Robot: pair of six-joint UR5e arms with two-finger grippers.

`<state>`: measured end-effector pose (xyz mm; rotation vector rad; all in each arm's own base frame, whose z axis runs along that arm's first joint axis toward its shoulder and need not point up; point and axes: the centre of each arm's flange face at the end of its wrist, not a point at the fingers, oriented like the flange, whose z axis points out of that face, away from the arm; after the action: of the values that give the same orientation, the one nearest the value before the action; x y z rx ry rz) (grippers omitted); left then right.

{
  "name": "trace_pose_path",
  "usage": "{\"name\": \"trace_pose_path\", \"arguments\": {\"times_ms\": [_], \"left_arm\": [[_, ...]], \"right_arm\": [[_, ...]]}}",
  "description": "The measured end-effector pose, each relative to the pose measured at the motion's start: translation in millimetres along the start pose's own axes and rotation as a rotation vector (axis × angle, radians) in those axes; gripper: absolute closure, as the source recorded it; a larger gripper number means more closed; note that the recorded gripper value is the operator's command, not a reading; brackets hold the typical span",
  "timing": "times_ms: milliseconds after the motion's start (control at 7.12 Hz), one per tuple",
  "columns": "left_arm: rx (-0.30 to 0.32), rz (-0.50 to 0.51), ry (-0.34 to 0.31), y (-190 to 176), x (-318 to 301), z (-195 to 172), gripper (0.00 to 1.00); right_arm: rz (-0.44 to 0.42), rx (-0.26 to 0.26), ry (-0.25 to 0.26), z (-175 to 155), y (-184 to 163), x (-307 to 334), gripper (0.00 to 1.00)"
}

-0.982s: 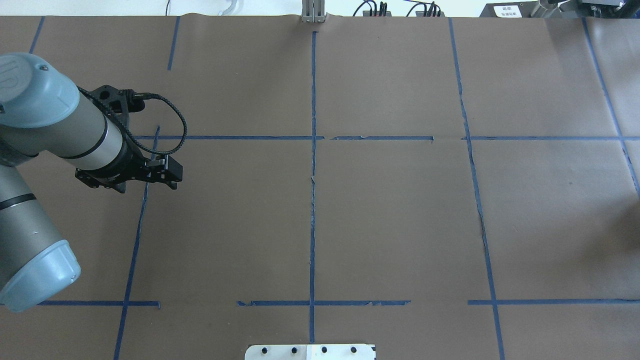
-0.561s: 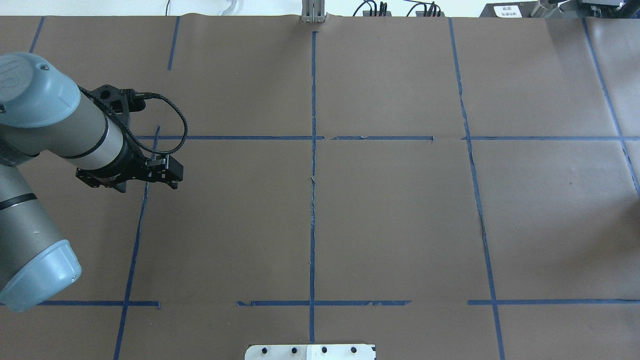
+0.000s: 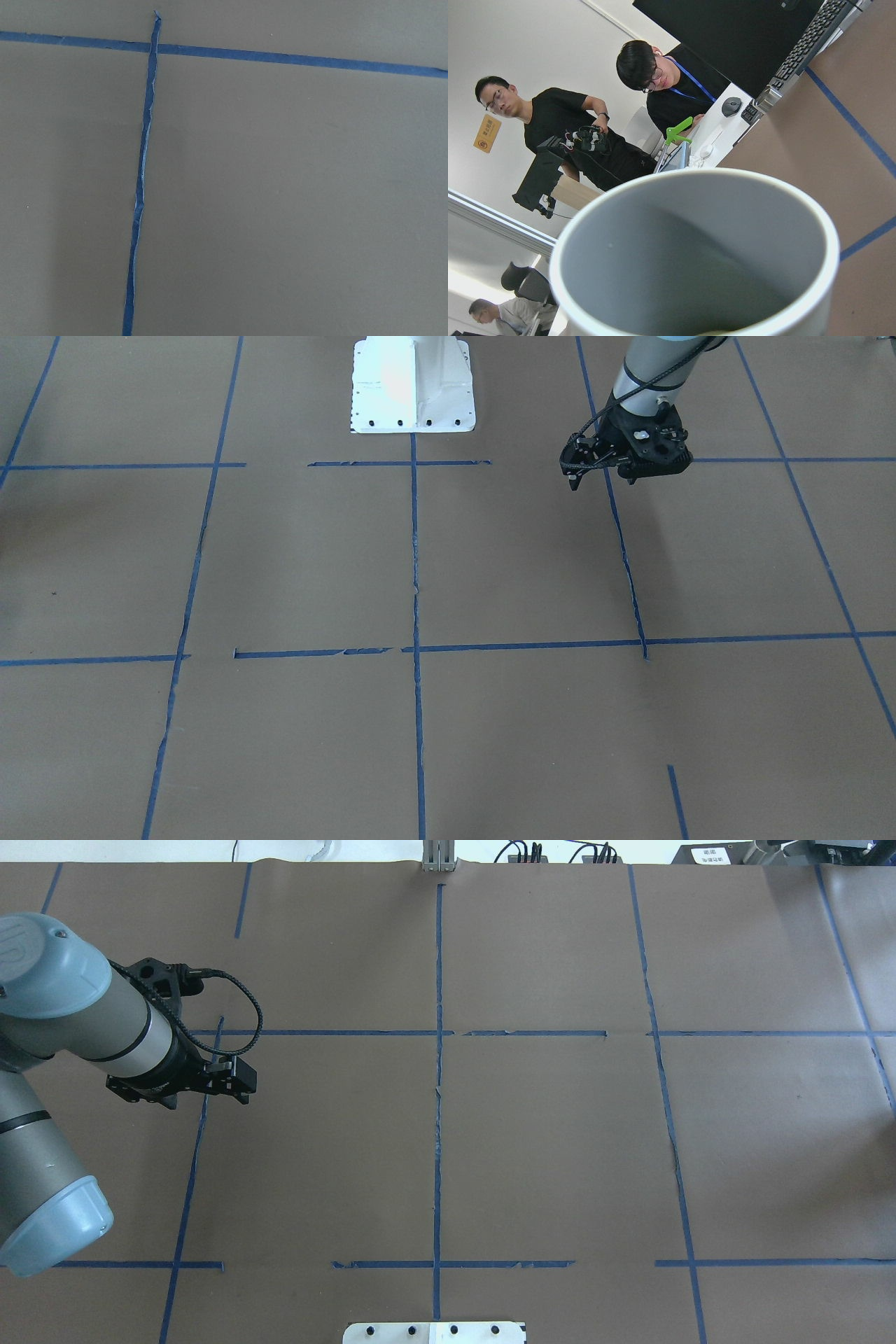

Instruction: Left arm hands cup to right arm to dump lemon

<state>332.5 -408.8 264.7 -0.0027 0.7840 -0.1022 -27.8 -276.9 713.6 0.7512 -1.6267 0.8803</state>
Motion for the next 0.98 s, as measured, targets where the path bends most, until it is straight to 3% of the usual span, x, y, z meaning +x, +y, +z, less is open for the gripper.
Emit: {"name": "trace_pose_path", "arguments": {"times_ms": [982], "left_arm": [[-0.001,0.001,0.000,0,1,0,0.00]], "right_arm": [[0.698,0.062,-0.257,-30,-19,-7,0.91]]}}
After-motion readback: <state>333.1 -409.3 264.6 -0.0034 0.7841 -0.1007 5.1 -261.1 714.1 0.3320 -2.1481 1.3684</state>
